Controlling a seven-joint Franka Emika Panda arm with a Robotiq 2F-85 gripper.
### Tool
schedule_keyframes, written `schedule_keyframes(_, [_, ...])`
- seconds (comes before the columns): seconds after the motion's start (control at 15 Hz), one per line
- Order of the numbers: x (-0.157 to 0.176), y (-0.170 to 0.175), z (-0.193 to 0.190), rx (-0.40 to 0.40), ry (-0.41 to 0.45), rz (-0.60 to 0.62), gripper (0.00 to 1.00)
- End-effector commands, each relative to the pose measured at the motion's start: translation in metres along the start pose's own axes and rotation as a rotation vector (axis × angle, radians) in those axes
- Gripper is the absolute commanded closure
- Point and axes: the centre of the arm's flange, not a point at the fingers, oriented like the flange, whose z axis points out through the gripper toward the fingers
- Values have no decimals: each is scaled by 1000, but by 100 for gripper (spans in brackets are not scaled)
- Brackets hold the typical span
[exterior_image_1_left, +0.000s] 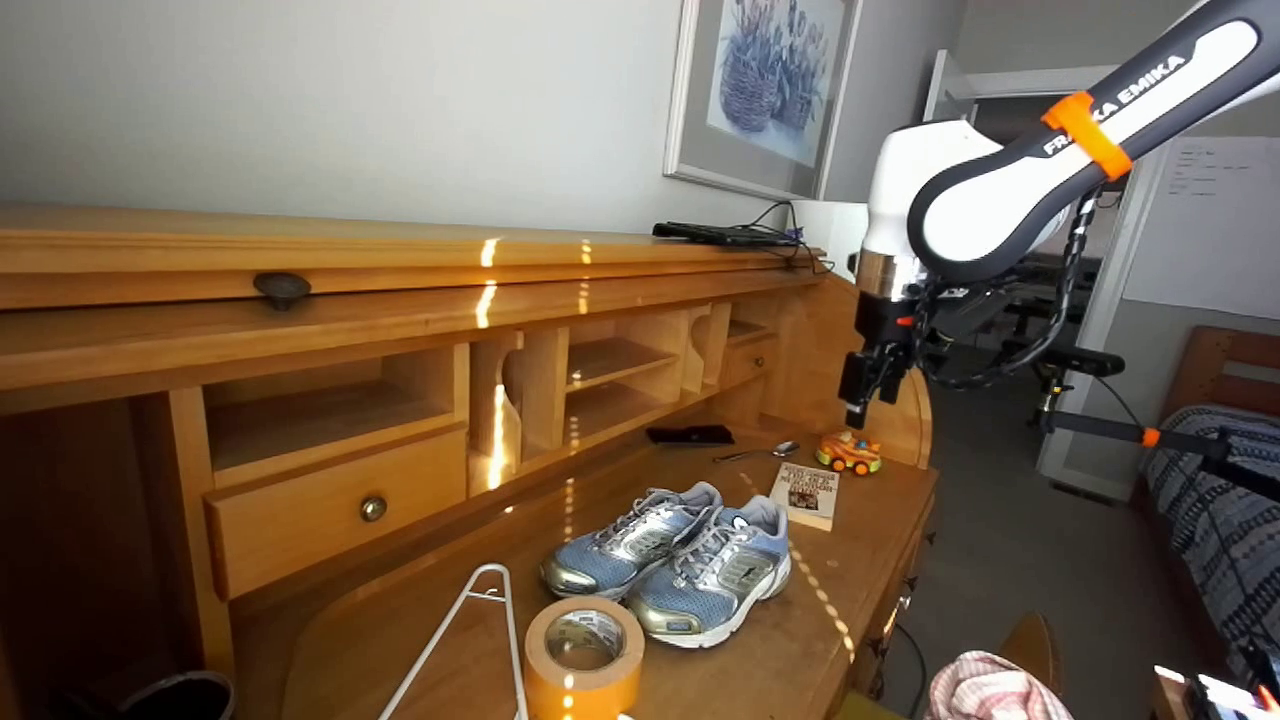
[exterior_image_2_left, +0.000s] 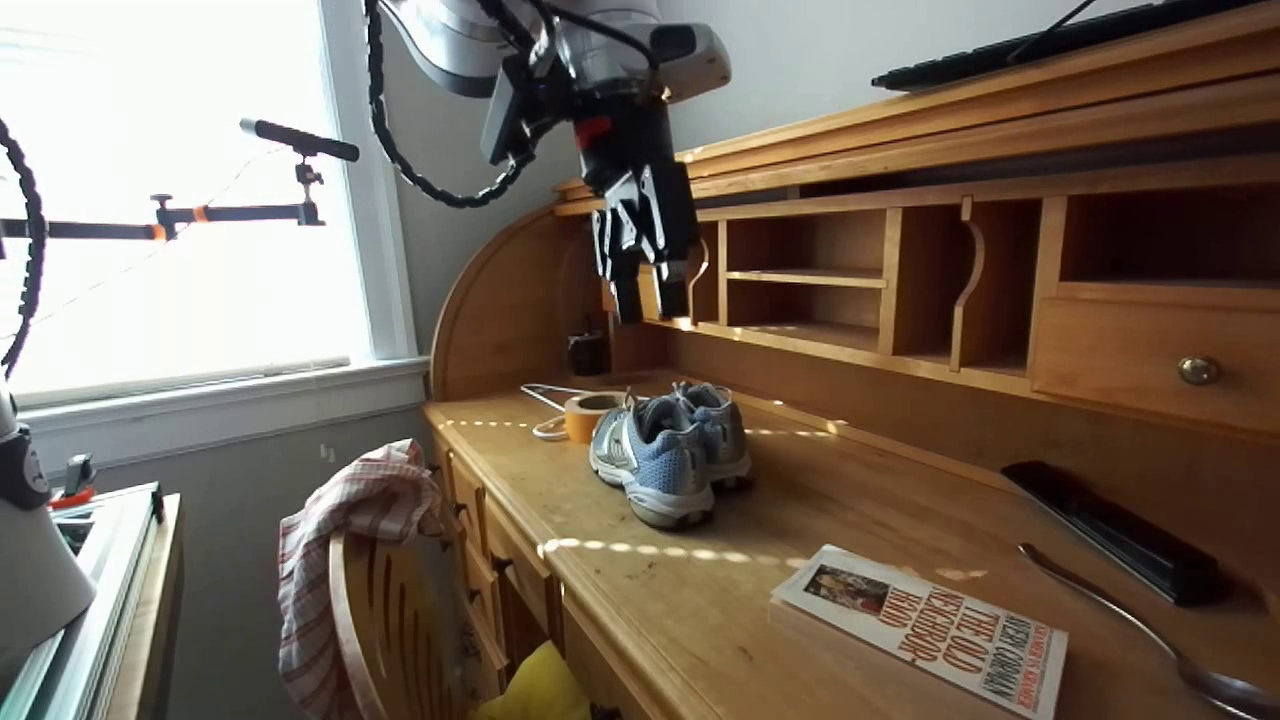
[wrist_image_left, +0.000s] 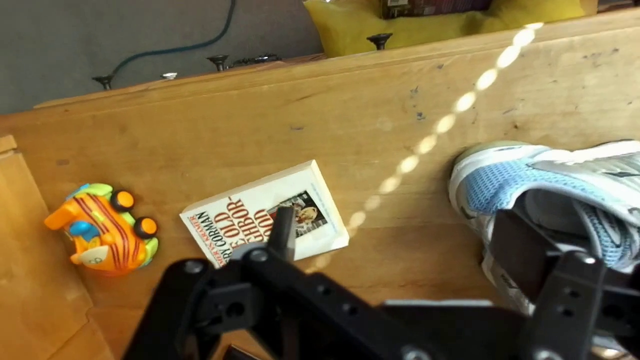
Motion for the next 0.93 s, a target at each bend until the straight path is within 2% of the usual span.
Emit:
schedule_keyframes(0.0, [9,-11,33,6,-8,135,0])
schedule_keyframes(0.07, [8,-15,37,6,-22,139,0])
schedule_keyframes(0.13, [4,-8,26,-1,-19,93,0])
schedule_keyframes(0.47, [5,-13,34,-3,-32,118,0])
schedule_keyframes(0.87, [26,-22,63,36,67,303,0])
